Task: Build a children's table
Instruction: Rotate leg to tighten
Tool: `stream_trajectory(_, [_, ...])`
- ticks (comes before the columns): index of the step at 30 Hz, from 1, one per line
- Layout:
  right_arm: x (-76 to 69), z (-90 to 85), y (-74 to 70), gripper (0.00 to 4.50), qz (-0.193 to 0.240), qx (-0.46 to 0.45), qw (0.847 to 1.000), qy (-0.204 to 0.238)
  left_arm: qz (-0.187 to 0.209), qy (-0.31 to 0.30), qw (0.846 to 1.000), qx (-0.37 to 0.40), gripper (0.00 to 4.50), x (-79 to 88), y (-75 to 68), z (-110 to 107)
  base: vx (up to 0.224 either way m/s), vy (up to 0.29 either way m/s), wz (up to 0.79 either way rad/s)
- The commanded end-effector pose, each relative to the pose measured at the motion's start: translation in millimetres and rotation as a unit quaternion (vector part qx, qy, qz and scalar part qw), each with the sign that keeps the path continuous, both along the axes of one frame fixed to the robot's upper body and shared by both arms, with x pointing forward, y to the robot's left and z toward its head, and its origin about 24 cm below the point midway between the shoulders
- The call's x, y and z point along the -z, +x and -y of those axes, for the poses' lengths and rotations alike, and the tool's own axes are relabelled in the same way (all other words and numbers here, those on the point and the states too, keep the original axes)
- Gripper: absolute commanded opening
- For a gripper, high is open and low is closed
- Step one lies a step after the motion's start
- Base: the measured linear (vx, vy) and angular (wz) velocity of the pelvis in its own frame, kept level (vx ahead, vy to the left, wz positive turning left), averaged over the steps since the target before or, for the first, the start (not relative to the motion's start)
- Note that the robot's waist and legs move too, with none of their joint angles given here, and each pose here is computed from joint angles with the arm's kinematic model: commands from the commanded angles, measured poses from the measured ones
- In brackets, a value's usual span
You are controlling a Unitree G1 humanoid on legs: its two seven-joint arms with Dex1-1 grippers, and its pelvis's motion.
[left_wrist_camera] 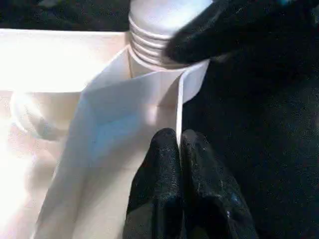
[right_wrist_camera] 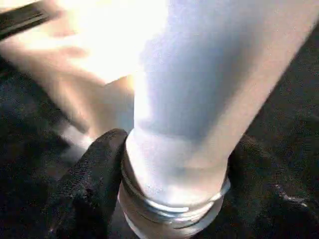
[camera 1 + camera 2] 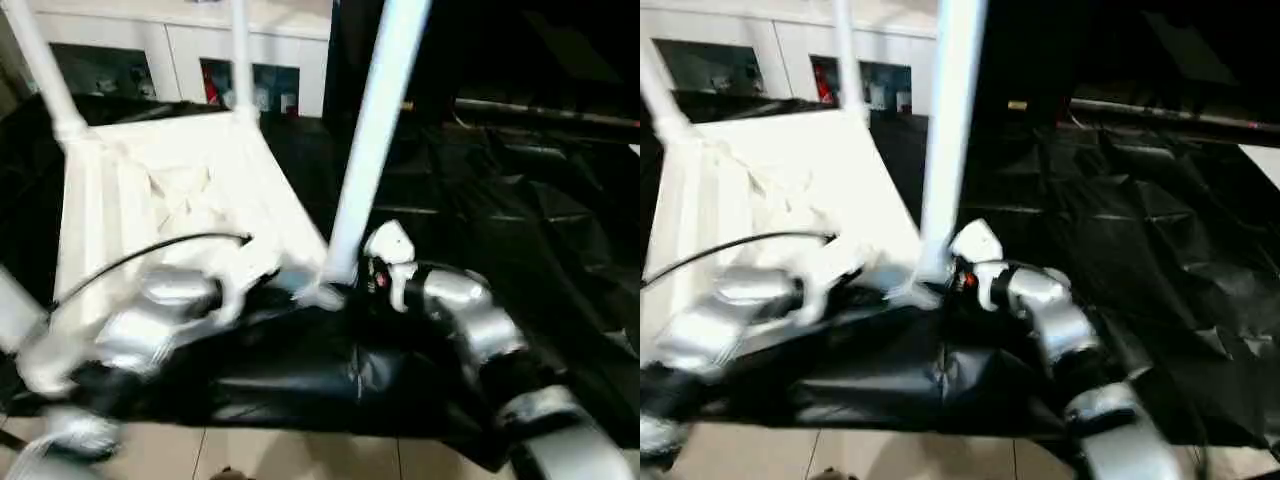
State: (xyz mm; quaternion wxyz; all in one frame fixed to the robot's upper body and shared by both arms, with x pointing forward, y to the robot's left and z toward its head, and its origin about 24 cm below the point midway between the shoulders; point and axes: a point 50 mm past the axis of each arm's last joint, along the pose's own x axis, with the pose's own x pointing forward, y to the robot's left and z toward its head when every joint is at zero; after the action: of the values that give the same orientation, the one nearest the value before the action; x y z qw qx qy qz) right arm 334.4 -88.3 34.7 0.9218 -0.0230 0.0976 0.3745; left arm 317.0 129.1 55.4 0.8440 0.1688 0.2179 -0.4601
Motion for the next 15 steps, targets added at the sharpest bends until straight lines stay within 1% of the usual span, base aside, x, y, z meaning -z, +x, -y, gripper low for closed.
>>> stream_trajectory(1, [12.4,-7.6,-1.2,2.7,-0.038,0.091,0.995,0.02,-0.026,0.016,0.999,-0.044,0.0,20.8,-0.1,14.9,0.0,0.0,0.0])
stream_trajectory(2, [12.8,-8.1,-1.2,2.7,-0.04,0.095,0.994,0.02,-0.025,0.016,0.999,-0.045,0.0,20.8,0.3,15.9,0.0,0.0,0.0])
stream_trajectory(5, [16.8,-15.2,-1.0,2.7,-0.061,0.136,0.989,0.027,-0.013,0.019,0.998,-0.055,0.0,20.7,4.1,28.3,0.0,0.0,0.0])
stream_trajectory(8, [14.3,-27.9,-3.8,2.7,-0.053,0.106,0.992,0.031,-0.004,0.027,0.999,-0.047,0.0,21.3,5.3,37.8,0.0,0.0,0.0])
stream_trajectory(11, [9.1,-35.9,-6.8,2.7,-0.041,0.076,0.995,0.048,-0.004,0.031,0.999,-0.036,0.0,22.9,5.3,41.2,0.0,0.0,0.0])
stream_trajectory(12, [8.7,-36.0,-6.9,3.25,-0.041,0.075,0.995,0.049,-0.004,0.031,0.999,-0.036,0.0,23.0,5.3,41.2,0.0,0.0,0.0])
stream_trajectory(15, [2.8,-32.2,-6.0,3.59,-0.028,0.06,0.996,0.062,-0.003,0.032,0.999,-0.028,0.0,22.5,4.2,36.5,0.0,0.0,0.0])
